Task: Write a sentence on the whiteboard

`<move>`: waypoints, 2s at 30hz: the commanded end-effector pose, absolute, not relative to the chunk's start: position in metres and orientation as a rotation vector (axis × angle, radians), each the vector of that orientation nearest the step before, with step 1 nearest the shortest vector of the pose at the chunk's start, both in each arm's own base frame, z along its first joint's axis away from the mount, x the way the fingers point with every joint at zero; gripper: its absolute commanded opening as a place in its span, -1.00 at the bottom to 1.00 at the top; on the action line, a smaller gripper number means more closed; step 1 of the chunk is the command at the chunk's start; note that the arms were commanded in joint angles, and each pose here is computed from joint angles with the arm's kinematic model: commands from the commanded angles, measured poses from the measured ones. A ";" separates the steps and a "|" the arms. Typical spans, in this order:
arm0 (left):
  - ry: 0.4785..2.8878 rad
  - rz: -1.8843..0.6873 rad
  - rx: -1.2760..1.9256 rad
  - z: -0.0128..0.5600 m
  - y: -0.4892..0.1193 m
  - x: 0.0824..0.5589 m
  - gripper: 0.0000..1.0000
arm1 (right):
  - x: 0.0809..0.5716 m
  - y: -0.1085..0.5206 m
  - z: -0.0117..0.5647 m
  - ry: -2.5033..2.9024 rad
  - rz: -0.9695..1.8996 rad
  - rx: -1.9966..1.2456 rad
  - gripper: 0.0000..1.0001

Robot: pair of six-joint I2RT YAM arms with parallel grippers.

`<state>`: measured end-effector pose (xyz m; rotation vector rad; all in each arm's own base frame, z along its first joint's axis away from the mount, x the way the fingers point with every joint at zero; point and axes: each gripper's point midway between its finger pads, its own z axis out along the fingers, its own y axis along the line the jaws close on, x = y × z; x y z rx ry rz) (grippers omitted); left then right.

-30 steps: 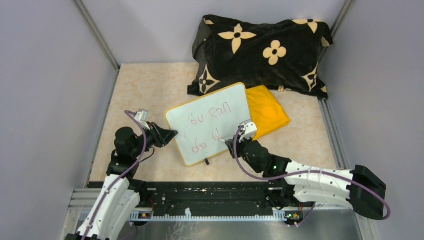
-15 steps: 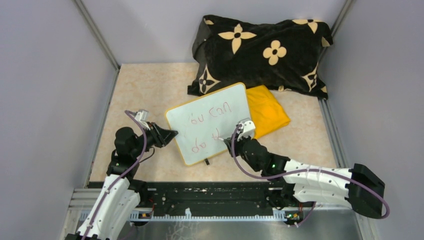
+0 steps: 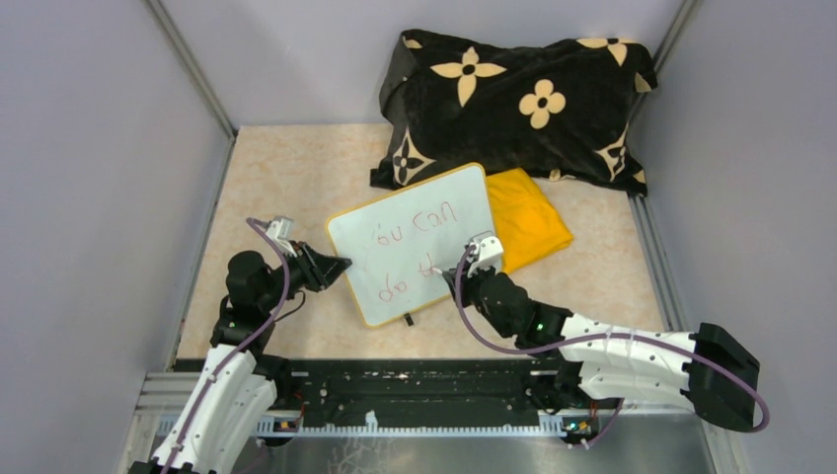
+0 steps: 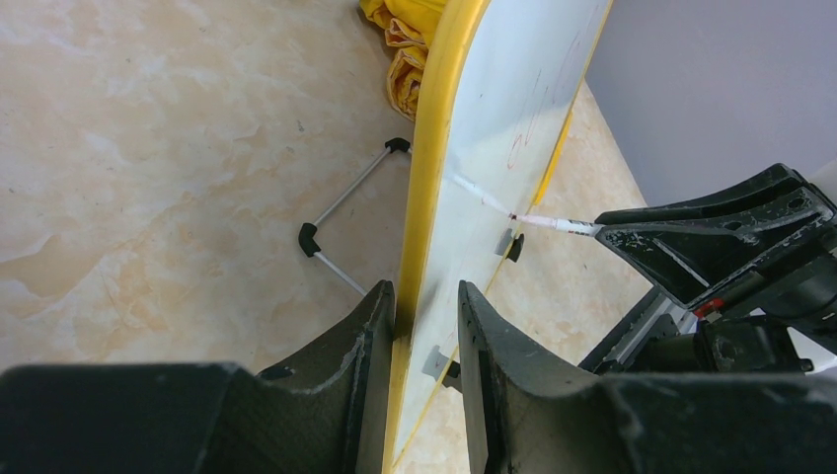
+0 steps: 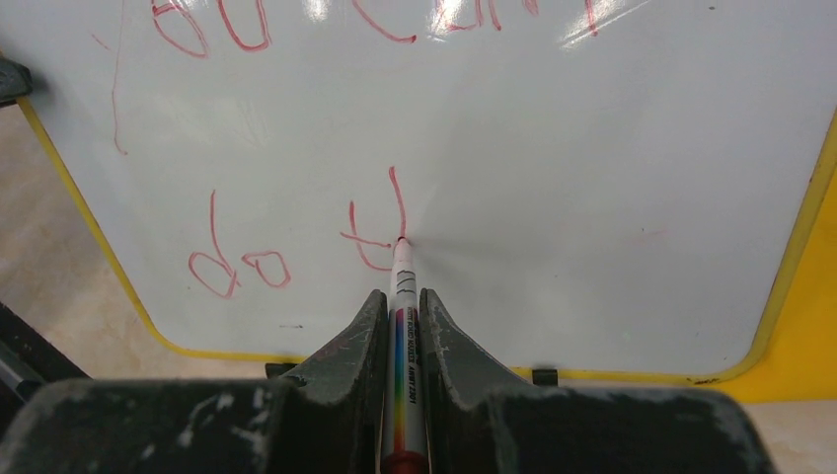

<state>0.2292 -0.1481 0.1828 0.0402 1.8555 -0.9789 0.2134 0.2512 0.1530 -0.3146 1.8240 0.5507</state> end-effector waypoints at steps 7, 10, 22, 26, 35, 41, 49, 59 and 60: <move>1.818 -1.003 0.072 0.190 -0.152 0.227 -0.28 | 0.233 0.246 0.190 1.737 0.529 -0.218 -1.00; 1.818 -1.003 0.073 0.190 -0.152 0.227 -0.28 | 0.233 0.245 0.189 1.743 0.523 -0.217 -1.00; 1.816 -1.004 0.073 0.191 -0.152 0.227 -0.28 | 0.231 0.235 0.181 1.758 0.507 -0.199 -1.00; 1.817 -1.004 0.072 0.191 -0.152 0.227 -0.28 | 0.229 0.235 0.178 1.769 0.514 -0.203 -1.00; 1.820 -1.004 0.070 0.189 -0.152 0.228 -0.28 | 0.224 0.238 0.165 1.804 0.531 -0.234 -1.00; 1.820 -1.003 0.070 0.190 -0.152 0.228 -0.28 | 0.219 0.236 0.156 1.828 0.540 -0.237 -1.00; 1.820 -1.004 0.072 0.190 -0.152 0.227 -0.28 | 0.217 0.229 0.150 1.844 0.529 -0.225 -1.00; 1.820 -1.003 0.070 0.190 -0.151 0.228 -0.28 | 0.216 0.220 0.164 1.808 0.532 -0.195 -1.00; 1.819 -1.002 0.070 0.190 -0.151 0.228 -0.28 | 0.216 0.220 0.169 1.797 0.543 -0.190 -1.00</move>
